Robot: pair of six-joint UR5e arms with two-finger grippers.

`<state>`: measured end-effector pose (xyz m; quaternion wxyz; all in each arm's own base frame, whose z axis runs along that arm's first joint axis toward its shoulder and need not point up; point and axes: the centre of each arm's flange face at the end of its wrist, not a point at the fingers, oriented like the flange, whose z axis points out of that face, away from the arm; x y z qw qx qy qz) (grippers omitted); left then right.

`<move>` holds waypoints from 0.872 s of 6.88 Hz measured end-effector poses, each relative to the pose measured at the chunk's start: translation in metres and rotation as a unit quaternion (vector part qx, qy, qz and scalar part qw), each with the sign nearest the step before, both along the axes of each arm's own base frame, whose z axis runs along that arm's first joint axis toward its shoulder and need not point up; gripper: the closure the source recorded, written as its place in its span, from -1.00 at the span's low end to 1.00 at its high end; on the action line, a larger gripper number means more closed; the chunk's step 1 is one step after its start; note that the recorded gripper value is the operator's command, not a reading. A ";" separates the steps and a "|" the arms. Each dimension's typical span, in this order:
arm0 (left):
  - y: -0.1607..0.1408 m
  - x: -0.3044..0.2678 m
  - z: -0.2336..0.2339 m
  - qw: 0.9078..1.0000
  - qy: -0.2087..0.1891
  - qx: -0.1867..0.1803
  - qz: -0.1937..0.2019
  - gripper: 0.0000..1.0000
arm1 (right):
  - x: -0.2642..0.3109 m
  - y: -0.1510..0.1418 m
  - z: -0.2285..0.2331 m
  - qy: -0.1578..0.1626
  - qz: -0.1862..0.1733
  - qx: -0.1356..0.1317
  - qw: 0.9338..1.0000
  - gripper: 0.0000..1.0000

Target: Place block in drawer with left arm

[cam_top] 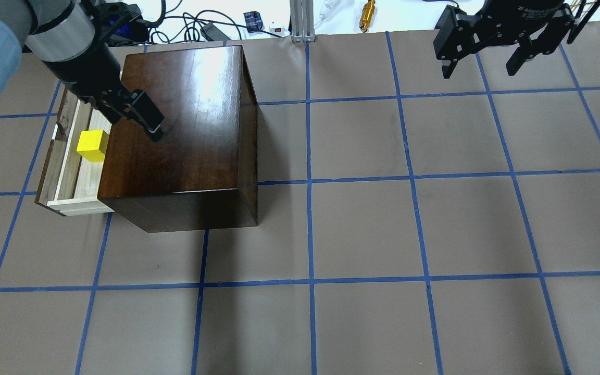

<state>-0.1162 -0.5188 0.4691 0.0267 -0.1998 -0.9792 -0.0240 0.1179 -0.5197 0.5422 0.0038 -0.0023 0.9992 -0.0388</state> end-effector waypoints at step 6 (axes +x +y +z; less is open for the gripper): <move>0.000 -0.025 0.033 0.973 -0.002 -0.105 0.203 -1.00 | 0.000 0.000 -0.001 0.000 0.000 0.001 1.000 -1.00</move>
